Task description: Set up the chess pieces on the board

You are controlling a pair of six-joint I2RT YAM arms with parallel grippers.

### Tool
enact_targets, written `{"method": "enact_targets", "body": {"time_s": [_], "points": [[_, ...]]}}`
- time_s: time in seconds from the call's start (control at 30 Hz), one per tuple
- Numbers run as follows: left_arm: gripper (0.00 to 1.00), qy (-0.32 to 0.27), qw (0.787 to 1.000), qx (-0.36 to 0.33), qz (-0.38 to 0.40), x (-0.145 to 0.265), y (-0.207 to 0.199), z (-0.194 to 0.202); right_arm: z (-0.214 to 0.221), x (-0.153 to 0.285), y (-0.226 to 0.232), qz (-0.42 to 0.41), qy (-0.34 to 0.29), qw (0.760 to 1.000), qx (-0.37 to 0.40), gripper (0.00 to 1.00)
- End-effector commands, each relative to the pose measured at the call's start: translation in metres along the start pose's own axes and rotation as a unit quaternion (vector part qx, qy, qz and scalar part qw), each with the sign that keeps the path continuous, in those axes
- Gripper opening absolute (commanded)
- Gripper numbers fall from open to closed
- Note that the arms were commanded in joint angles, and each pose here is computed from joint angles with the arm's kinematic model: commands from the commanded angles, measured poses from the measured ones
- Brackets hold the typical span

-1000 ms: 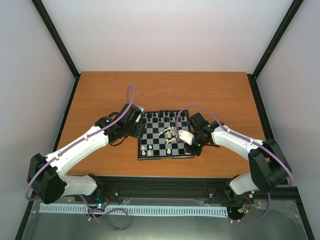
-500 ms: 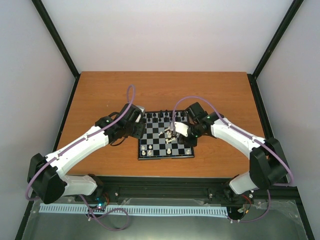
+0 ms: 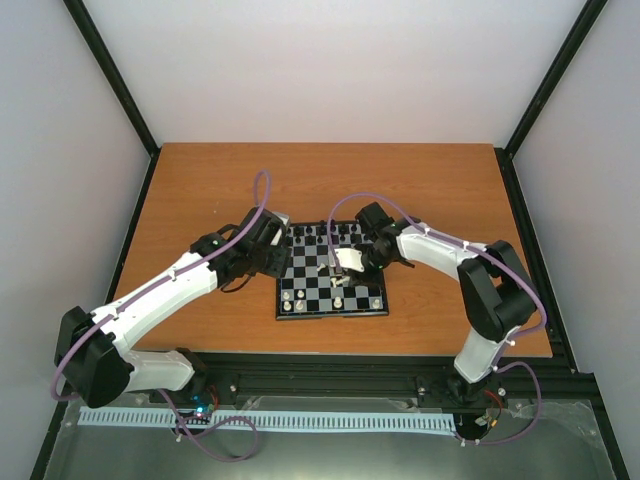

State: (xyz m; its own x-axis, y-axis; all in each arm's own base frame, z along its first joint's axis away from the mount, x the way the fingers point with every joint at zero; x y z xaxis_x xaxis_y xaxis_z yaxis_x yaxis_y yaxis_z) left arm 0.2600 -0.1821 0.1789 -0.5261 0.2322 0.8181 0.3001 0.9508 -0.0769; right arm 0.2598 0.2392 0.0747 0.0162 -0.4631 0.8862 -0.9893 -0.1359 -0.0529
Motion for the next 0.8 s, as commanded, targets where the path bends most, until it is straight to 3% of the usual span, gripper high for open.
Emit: {"method": "enact_targets", "body": {"time_s": [0.0, 0.6, 0.77], "points": [[0.61, -0.009, 1.000, 0.001, -0.004, 0.005, 0.004, -0.002, -0.004, -0.003, -0.013, 0.013, -0.001, 1.000, 0.028, 0.30], [0.61, -0.008, 1.000, 0.005, 0.009, 0.003, 0.000, 0.000, 0.004, -0.024, -0.018, -0.010, 0.015, 1.000, 0.016, 0.33], [0.61, -0.006, 1.000, 0.005, 0.011, 0.002, -0.001, 0.000, 0.008, -0.028, -0.016, -0.018, 0.021, 1.000, 0.005, 0.27]]}}
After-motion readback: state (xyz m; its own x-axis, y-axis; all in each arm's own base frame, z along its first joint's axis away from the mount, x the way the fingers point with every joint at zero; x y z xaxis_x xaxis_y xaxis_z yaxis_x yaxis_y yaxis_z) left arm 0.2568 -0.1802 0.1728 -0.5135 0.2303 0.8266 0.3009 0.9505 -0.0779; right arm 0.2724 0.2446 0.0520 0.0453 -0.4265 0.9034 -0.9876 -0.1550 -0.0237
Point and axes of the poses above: each gripper's point midway between its finger pads, its own x axis back along the fingers, its own y axis along the line the jaws close on, z = x × y, the point moved 2 cm from there along x, back along the fingers, and after that the axes turned 2 degrees about x, right-handed, at the moved point
